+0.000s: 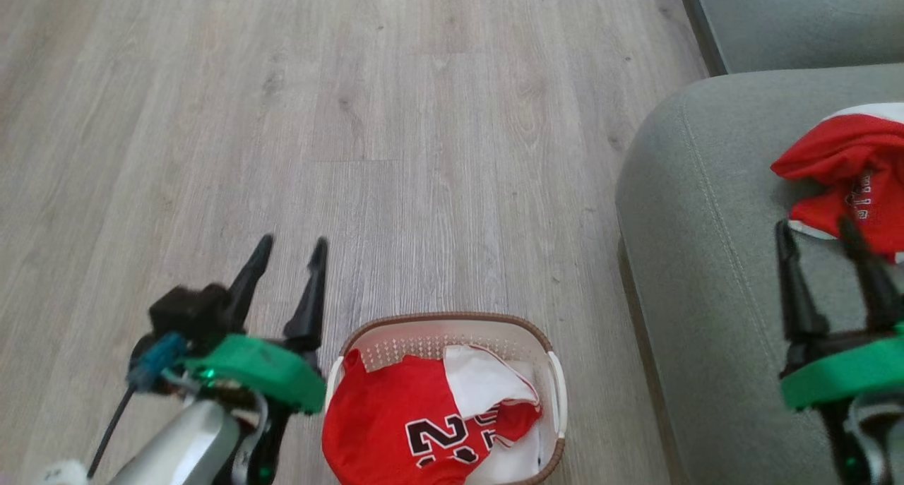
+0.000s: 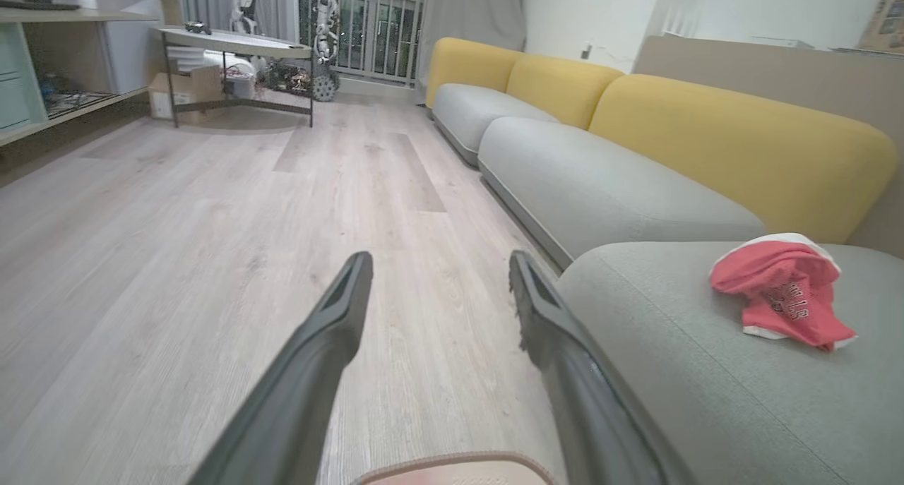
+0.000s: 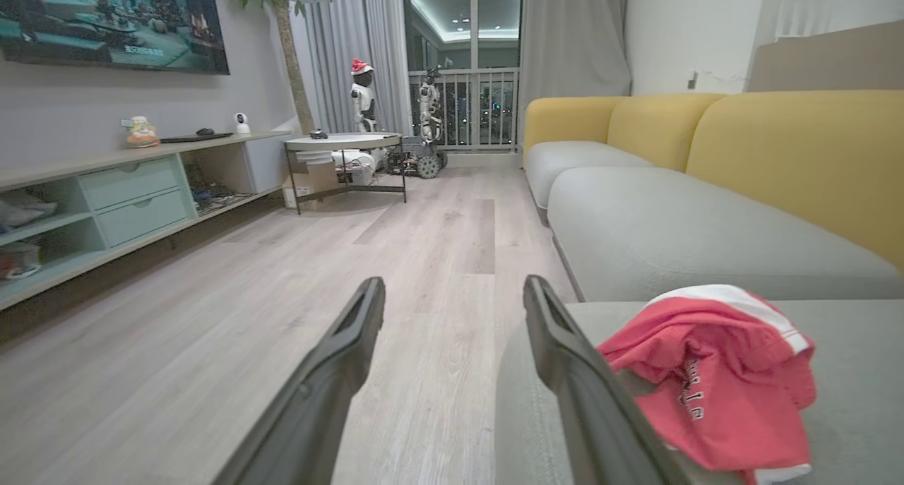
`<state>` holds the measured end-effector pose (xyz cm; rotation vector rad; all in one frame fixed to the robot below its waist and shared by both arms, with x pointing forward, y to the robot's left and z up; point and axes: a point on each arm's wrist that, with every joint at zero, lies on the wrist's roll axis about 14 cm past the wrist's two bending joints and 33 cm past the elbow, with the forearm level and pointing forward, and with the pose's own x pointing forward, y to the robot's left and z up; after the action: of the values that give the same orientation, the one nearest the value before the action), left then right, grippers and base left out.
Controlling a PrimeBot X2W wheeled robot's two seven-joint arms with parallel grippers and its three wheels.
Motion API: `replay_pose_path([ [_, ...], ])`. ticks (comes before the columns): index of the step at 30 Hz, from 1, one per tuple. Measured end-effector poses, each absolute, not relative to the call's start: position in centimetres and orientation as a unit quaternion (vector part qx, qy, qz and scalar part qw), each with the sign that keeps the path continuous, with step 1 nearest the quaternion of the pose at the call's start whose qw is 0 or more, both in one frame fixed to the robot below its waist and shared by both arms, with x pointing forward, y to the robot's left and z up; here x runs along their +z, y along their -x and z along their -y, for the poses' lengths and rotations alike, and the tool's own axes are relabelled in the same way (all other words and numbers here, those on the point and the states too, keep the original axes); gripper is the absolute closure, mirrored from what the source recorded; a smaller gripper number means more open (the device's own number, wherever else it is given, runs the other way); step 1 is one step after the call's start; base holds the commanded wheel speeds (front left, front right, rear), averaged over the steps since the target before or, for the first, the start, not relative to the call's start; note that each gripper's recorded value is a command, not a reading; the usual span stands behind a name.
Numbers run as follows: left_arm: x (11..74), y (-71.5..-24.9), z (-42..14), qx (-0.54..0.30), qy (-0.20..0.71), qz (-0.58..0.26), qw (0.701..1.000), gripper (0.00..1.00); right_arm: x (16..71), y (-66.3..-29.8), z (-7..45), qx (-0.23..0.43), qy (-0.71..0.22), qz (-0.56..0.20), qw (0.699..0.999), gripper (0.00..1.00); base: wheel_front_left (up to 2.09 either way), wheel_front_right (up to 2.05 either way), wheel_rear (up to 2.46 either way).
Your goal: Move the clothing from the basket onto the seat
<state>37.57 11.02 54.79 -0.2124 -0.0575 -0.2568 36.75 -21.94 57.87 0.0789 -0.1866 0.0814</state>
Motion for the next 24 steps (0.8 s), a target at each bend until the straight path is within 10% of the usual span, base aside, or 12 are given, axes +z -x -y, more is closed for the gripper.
replay_pose_path([
  [24,52.8,-35.0,-16.2,-0.047,0.089,0.034,0.994,0.00,53.8,-35.8,17.8,0.064,-0.076,0.069,0.993,0.00,0.00,0.00,0.00],
])
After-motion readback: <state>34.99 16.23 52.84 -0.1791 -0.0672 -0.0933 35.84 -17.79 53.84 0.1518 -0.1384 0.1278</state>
